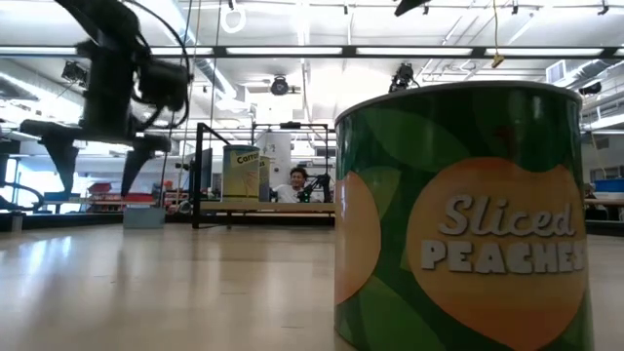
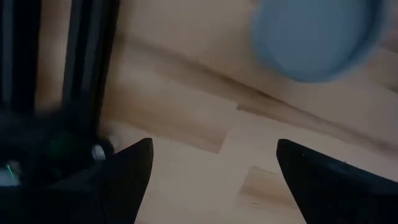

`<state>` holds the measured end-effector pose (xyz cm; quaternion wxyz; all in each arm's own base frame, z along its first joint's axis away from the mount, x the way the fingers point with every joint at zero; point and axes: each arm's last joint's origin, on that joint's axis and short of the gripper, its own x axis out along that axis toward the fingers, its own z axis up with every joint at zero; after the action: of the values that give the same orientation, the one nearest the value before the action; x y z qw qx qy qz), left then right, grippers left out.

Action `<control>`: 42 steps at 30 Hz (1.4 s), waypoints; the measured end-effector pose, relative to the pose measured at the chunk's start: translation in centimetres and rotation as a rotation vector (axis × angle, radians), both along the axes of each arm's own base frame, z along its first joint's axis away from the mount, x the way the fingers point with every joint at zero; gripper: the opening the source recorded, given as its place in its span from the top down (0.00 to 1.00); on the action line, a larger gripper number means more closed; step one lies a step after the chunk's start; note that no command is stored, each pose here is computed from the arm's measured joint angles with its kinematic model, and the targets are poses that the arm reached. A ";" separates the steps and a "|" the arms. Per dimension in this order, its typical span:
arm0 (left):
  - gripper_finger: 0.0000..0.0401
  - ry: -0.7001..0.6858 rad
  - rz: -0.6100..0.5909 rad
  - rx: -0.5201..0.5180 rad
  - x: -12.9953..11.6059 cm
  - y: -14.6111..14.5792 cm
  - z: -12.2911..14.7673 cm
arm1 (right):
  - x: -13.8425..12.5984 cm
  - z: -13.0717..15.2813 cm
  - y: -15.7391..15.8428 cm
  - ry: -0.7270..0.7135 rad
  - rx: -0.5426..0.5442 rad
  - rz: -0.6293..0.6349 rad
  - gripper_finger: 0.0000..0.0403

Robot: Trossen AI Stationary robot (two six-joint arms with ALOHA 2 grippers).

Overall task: Pick and place cans onto a shelf
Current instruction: Put the light blue can on the shelf aligned with the yellow can

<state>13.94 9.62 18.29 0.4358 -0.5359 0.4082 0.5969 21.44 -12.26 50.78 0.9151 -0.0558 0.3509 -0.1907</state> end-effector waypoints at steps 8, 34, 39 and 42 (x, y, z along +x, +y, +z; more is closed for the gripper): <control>0.13 0.068 -0.871 0.274 1.1 -0.8 1.5 | 0.0 0.1 0.0 -0.008 -0.004 0.000 0.07; 0.13 0.101 -0.870 0.346 1.9 2.9 -1.9 | 0.4 0.1 -0.2 -0.036 0.006 -0.016 0.07; 0.13 0.093 -0.854 0.303 1.8 2.8 -3.5 | 0.4 0.1 -0.2 -0.041 0.022 -0.029 0.07; 0.13 0.089 -0.818 0.323 1.7 2.8 -4.0 | 0.4 0.1 -0.2 -0.041 0.026 -0.031 0.07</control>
<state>15.69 12.46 14.31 0.6963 -0.2290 0.5066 0.4539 21.83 -12.47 50.85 0.9196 -0.0345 0.3354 -0.2015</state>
